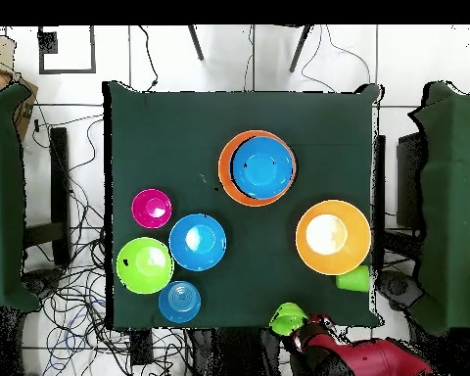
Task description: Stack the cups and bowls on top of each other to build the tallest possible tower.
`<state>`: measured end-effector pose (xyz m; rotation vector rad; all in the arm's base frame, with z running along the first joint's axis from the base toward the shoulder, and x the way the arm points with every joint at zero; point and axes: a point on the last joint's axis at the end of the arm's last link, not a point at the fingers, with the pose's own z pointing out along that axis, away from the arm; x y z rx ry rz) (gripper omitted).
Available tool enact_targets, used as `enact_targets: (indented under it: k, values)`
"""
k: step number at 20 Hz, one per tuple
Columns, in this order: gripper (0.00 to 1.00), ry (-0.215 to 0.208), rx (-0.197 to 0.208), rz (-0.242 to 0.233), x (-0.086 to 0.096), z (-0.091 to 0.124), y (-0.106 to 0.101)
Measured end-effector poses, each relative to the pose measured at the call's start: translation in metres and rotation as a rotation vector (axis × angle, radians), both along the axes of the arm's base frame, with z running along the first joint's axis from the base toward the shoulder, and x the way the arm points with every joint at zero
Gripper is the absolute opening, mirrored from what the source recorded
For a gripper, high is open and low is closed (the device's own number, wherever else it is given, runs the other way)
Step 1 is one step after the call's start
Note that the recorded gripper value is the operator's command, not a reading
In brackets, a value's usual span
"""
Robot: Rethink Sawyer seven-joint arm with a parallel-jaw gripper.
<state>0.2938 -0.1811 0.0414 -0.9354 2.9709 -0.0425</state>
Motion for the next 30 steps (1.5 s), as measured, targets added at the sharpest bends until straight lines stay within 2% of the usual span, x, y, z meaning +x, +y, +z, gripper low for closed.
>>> enact_targets:
  k: [7, 12, 17, 20, 23, 24, 28, 30]
  values:
    - [0.00, -0.009, 0.000, -0.086, 0.031, 0.039, 0.007]
    - [0.00, -0.032, 0.010, -0.190, 0.060, 0.088, 0.019]
    - [0.00, -0.011, 0.034, -0.259, 0.077, 0.120, 0.031]
    - [0.00, 0.047, 0.058, -0.280, 0.086, 0.136, 0.042]
    - [0.00, 0.102, 0.071, -0.276, 0.088, 0.144, 0.050]
    - [0.00, 0.156, 0.079, -0.257, 0.087, 0.147, 0.057]
    - [0.00, 0.294, 0.084, -0.196, 0.079, 0.150, 0.072]
    - [0.00, 0.345, 0.087, -0.177, 0.075, 0.150, 0.077]
